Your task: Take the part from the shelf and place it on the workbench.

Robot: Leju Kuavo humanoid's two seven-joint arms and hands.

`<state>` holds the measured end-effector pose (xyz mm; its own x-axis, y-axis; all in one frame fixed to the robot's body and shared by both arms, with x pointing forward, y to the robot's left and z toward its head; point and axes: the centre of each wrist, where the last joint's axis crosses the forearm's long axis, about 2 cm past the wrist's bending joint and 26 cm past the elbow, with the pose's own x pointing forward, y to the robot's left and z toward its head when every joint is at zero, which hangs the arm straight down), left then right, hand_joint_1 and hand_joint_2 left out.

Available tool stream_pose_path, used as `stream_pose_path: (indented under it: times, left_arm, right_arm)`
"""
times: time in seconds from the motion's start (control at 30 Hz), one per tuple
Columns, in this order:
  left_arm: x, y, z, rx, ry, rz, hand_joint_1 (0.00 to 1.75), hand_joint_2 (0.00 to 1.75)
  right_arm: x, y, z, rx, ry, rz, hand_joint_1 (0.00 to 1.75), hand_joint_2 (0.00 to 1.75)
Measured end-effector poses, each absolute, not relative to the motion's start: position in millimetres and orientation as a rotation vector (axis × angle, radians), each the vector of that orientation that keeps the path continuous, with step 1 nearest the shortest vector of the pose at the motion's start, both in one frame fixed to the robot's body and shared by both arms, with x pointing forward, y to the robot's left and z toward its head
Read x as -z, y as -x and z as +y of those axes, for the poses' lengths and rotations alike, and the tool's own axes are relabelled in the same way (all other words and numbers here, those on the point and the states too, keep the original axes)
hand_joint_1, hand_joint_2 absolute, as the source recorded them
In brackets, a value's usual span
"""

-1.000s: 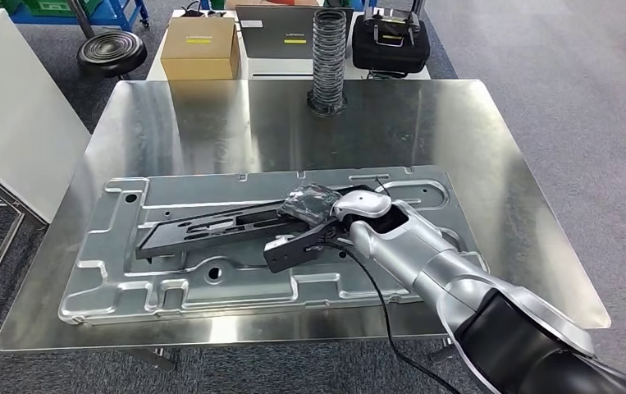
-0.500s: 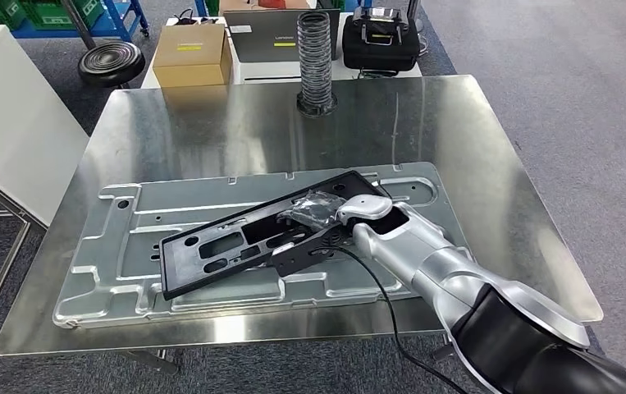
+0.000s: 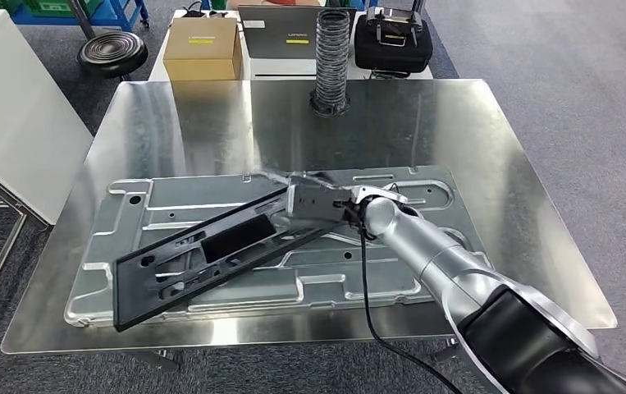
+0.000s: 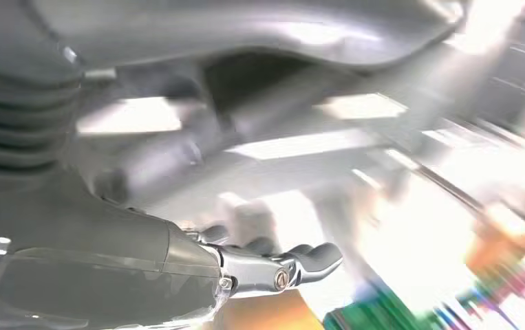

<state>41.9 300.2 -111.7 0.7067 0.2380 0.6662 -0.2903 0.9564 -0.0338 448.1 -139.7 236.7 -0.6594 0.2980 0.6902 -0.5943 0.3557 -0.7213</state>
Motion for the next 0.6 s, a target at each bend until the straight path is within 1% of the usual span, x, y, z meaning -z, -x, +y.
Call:
stream_pose_path:
  times: [0.17,0.3,0.43,0.6]
  left_arm:
    - [112.0,-38.7,300.3,-0.327,-0.082,-0.728,0.0,0.0]
    - [112.4,-35.5,298.7,-0.348,-0.096,-0.723,0.0,0.0]
    - [112.6,-32.3,301.1,-0.362,-0.116,-0.721,0.0,0.0]
    - [112.7,-31.0,302.6,-0.372,-0.125,-0.728,0.0,0.0]
  right_arm:
    - [-230.5,-431.6,-165.4,-0.912,-0.47,-2.13,0.0,0.0]
    - [-232.4,-409.6,-195.4,-0.602,-0.56,-2.321,0.0,0.0]
    - [-226.3,-376.7,-225.5,-0.417,-0.578,-2.431,0.0,0.0]
    - [-229.0,-336.7,-254.5,-0.256,-0.589,-2.546,0.0,0.0]
